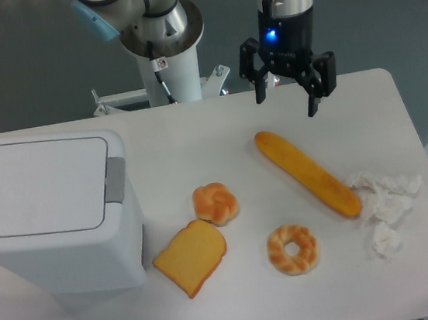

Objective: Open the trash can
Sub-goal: 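Move the open gripper across the table toward the white trash can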

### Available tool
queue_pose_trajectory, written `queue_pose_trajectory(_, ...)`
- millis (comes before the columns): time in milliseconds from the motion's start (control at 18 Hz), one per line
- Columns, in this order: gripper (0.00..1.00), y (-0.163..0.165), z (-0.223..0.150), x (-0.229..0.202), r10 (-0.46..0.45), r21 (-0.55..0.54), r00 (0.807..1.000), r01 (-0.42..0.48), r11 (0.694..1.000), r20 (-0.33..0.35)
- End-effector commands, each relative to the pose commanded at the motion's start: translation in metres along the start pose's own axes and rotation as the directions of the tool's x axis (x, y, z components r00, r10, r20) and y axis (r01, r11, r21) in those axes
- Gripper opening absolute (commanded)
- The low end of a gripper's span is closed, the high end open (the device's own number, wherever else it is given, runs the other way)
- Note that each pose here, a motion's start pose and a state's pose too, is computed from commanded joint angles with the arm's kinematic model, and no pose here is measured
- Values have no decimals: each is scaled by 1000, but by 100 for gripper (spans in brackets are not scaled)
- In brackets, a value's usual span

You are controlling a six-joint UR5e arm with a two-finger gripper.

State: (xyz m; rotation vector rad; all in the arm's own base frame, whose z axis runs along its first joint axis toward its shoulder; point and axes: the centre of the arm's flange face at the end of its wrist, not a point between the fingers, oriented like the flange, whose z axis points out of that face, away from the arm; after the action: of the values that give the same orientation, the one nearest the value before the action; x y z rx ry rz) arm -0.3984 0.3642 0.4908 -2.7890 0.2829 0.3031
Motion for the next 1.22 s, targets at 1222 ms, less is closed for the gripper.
queue_pose_trajectory(1222,100,-53,0,5,-227,44,974,227,973,1)
